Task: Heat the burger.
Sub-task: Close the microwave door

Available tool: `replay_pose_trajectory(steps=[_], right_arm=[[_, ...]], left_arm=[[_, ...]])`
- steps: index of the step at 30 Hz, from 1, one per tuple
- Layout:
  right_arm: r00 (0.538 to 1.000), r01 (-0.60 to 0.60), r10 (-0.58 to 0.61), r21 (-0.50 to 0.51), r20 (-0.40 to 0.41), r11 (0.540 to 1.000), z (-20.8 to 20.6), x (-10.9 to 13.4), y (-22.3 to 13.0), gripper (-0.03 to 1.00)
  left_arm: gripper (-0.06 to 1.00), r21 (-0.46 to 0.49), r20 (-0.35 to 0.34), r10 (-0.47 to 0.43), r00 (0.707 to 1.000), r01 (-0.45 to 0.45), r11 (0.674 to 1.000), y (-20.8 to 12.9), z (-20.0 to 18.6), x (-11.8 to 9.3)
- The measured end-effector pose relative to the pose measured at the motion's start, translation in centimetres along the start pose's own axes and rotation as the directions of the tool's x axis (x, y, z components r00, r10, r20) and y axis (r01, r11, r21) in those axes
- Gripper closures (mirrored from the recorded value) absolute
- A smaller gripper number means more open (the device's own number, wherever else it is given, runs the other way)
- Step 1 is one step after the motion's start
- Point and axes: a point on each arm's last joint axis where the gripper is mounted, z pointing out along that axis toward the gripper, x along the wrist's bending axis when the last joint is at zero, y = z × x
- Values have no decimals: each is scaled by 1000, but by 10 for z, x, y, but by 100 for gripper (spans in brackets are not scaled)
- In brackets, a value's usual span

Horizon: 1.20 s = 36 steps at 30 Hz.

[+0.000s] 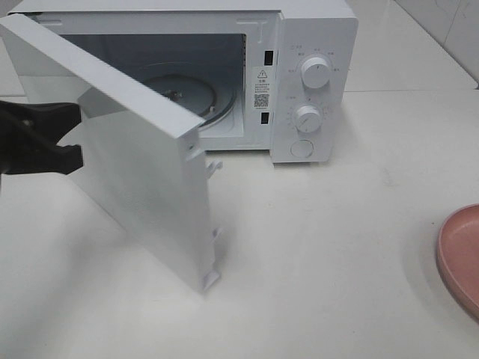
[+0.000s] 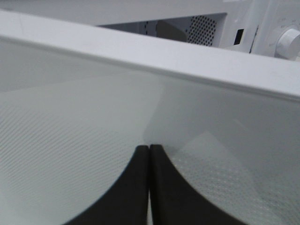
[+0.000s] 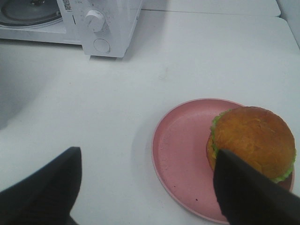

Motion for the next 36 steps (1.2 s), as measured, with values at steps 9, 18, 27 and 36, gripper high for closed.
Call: replay_pose_trajectory(steps=[9, 18, 27, 36], right_arm=[[1000, 0, 0, 0, 0, 1000, 0, 0, 0, 21], [1000, 0, 0, 0, 0, 1000, 0, 0, 0, 21], [1000, 0, 0, 0, 0, 1000, 0, 0, 0, 21], [1000, 0, 0, 0, 0, 1000, 0, 0, 0, 21]], left_arm=[[94, -18, 8, -17, 1000, 17, 1000, 9, 54, -21], [94, -38, 5, -86, 996, 86, 996, 15, 99, -38], [94, -94, 61, -82, 995, 87, 992, 29, 138, -61], [94, -119, 112, -69, 991, 82, 990, 30, 170, -85]])
